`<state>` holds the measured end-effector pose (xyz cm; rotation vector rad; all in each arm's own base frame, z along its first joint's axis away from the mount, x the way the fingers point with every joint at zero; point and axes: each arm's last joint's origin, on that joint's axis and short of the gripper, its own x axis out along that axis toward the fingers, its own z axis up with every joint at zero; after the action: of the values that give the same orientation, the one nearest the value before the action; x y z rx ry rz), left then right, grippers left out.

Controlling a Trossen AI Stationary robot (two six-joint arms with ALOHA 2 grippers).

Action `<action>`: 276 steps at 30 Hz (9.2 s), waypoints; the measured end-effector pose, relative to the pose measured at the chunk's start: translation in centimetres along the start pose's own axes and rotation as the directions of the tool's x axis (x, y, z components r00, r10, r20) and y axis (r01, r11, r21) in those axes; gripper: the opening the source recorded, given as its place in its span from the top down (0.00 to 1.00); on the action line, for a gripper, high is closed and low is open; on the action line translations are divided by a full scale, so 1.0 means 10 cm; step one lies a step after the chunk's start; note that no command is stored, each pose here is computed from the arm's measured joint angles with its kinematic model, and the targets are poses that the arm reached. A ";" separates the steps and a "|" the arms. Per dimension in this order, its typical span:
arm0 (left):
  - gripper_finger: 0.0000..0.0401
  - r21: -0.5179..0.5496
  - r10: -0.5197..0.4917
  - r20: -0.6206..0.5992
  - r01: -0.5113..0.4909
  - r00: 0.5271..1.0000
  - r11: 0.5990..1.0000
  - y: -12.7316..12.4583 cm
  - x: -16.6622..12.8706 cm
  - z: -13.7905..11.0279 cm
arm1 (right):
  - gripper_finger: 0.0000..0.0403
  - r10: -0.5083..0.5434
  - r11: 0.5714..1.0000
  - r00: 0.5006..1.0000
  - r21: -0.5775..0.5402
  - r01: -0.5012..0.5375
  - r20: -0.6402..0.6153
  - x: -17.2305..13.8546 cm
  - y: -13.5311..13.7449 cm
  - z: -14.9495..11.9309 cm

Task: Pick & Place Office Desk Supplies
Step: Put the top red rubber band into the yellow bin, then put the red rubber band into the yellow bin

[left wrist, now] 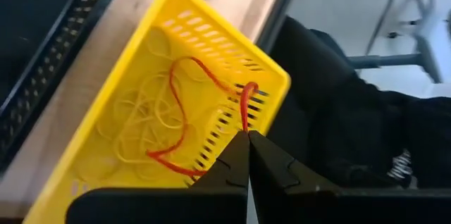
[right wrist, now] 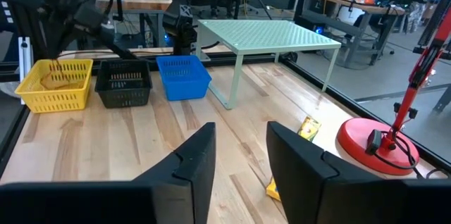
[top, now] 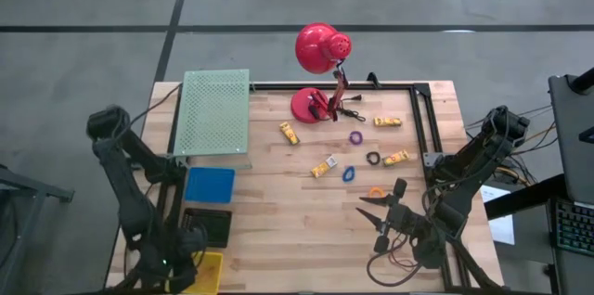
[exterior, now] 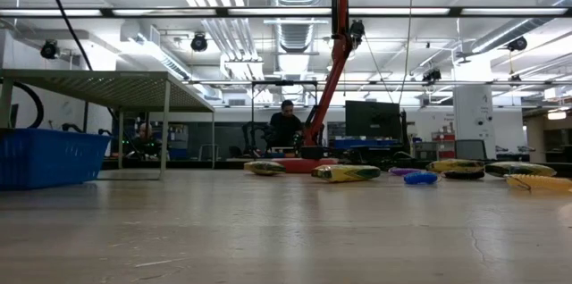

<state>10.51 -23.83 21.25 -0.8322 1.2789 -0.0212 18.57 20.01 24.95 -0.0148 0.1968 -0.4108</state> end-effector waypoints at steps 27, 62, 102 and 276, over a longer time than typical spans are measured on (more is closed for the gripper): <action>0.99 0.170 0.077 -0.088 -0.061 0.993 0.984 0.02 0.29 -0.03 | 0.70 0.000 1.000 1.000 0.000 0.000 0.000 0.00 0.00 0.00; 0.60 0.077 0.083 -0.085 -0.076 0.993 0.994 0.21 0.40 -0.03 | 0.69 0.000 1.000 1.000 0.000 0.000 0.000 0.00 0.00 0.00; 0.37 0.395 -0.121 0.136 0.058 0.983 0.917 -0.27 -0.25 0.09 | 0.68 0.000 1.000 1.000 0.000 0.000 0.000 0.00 0.00 0.00; 0.37 0.690 -0.281 0.643 -0.379 0.713 0.616 0.57 -1.30 1.16 | 0.75 -0.039 0.923 0.250 0.061 0.380 -0.968 -0.28 0.65 -0.37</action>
<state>13.63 -7.73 29.42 0.0446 0.4167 -0.1954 17.87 27.20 21.51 0.5445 1.4135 -0.6928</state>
